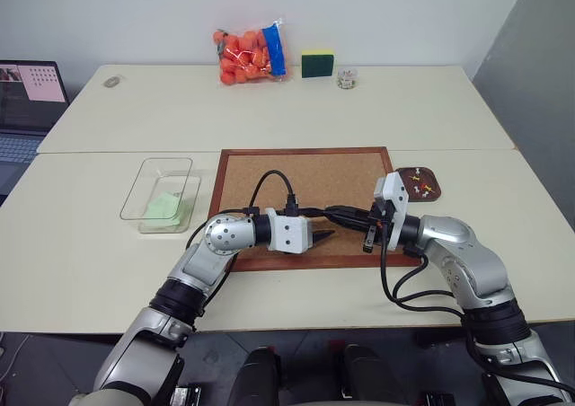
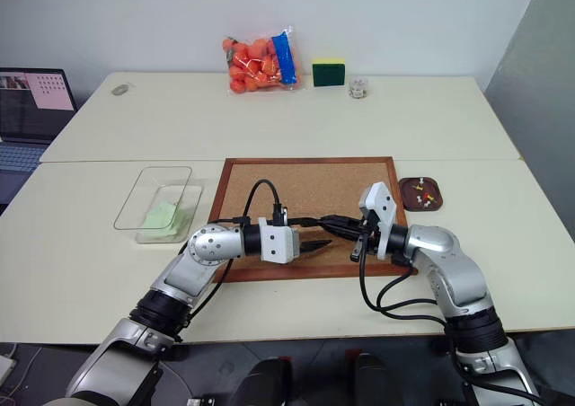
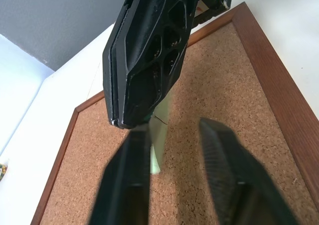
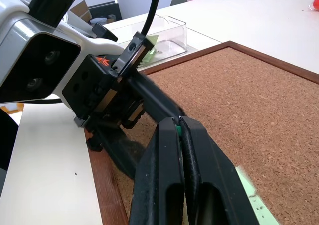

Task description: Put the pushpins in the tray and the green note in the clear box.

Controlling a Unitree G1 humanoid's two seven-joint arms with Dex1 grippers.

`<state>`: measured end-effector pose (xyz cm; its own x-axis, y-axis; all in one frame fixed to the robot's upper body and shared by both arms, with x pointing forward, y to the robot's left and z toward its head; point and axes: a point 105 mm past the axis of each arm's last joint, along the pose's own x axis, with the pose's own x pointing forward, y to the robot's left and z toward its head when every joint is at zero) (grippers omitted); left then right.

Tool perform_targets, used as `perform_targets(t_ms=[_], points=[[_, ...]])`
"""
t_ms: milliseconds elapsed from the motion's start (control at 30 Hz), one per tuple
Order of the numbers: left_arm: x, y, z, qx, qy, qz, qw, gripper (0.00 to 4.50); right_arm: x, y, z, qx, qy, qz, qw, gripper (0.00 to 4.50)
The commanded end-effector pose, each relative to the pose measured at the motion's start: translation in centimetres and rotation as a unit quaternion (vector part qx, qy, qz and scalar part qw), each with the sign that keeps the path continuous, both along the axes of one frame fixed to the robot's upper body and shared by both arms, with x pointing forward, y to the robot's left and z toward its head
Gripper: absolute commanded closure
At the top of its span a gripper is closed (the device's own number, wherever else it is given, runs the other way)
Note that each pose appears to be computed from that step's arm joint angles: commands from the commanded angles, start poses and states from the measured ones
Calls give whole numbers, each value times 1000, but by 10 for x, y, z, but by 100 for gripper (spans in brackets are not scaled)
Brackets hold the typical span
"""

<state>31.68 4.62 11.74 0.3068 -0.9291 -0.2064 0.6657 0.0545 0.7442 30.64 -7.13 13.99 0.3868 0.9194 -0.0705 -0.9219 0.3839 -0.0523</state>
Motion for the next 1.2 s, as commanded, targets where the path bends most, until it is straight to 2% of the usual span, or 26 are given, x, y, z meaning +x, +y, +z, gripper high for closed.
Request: perform_targets(t_ms=[33, 133, 467, 600, 1033, 1100, 1200], points=[[5, -1, 10, 3, -40, 9, 999, 403, 5, -4, 13, 7, -25, -10, 1000, 450], [11, 1, 13, 9, -71, 25, 997, 448, 5, -4, 13, 6, -24, -12, 1000, 450], [21, 4, 21, 45, -189, 35, 980, 448, 14, -10, 14, 3, -34, -31, 999, 450], [21, 6, 20, 75, -247, 24, 966, 448, 25, -15, 23, 17, -44, -56, 997, 450], [22, 9, 17, 84, -267, 24, 960, 448, 34, -21, 33, 40, -44, -81, 995, 450], [23, 9, 22, 64, -261, 35, 963, 448, 45, -32, 31, 28, -54, -123, 991, 450], [25, 7, 37, -15, -204, 66, 977, 448, 78, -71, 21, -21, -85, -265, 960, 450]])
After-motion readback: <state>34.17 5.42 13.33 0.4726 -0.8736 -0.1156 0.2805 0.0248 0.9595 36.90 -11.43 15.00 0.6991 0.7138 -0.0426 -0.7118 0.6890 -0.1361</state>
